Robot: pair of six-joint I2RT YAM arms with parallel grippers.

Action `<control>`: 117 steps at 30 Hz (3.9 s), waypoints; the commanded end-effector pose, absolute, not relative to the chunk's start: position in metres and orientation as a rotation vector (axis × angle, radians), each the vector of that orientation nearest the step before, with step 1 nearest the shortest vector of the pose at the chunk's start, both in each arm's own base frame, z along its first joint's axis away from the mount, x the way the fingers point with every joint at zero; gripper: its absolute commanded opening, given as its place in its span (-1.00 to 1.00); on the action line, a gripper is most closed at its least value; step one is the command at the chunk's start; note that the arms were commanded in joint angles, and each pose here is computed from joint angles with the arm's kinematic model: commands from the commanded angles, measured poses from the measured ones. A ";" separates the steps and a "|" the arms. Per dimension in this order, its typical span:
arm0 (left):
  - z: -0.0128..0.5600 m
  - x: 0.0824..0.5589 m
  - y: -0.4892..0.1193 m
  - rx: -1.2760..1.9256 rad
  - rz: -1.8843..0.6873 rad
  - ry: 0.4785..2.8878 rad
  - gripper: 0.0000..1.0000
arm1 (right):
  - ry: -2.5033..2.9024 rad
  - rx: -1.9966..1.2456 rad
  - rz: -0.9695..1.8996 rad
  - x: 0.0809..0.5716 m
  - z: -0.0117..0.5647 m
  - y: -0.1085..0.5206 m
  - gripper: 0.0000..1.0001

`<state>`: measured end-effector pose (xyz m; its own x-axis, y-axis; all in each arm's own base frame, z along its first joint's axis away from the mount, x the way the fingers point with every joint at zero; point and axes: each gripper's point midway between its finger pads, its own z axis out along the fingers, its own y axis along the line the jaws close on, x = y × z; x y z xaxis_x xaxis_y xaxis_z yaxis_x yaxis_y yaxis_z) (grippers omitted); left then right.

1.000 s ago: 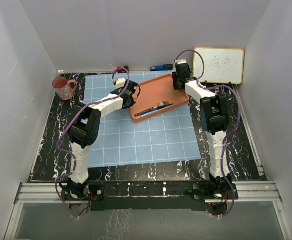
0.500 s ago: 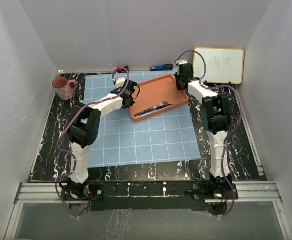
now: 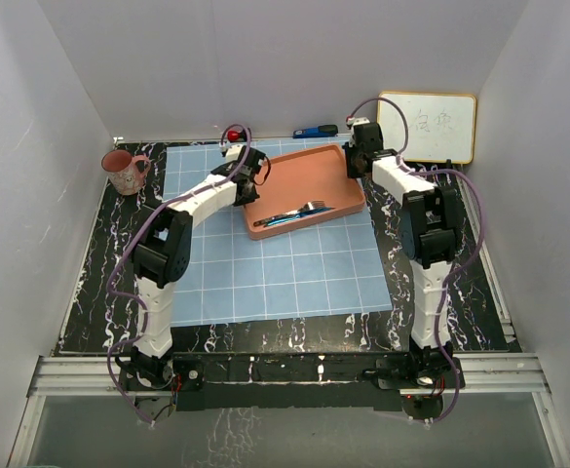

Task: Set the dinner table for one person
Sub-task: Adjust the plate on the napkin.

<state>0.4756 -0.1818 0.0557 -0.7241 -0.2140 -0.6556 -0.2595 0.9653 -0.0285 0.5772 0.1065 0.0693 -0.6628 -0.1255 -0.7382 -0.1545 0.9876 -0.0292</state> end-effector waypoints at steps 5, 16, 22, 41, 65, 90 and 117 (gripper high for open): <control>0.144 0.486 -0.190 -0.242 -0.023 2.280 -1.00 | 2.149 -0.128 0.261 0.567 0.170 0.134 -1.00; 0.153 0.480 -0.153 -0.258 0.079 2.315 -1.00 | 2.274 -0.213 0.370 0.528 0.144 0.175 -1.00; 0.149 0.468 -0.132 -0.262 0.130 2.350 -1.00 | 2.292 -0.287 0.392 0.514 0.140 0.209 -1.00; 0.102 0.440 -0.092 -0.316 0.195 2.484 -1.00 | 2.356 -0.376 0.434 0.491 0.116 0.259 -1.00; 0.065 0.450 -0.100 -0.294 0.187 2.534 -1.00 | 2.467 -0.375 0.430 0.463 0.078 0.257 -1.00; 0.051 0.470 -0.105 -0.263 0.205 2.545 -1.00 | 2.528 -0.388 0.482 0.449 0.058 0.264 -1.00; 0.066 0.465 -0.108 -0.280 0.157 2.523 -0.04 | 2.464 -0.349 0.385 0.475 0.072 0.259 -0.37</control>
<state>0.4565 -0.0877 0.0426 -0.8403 -0.1374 -0.5244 -0.2465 0.9584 0.1438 0.4697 0.2165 0.0492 -0.8161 -0.1596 -0.5554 -0.2597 0.9599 0.1058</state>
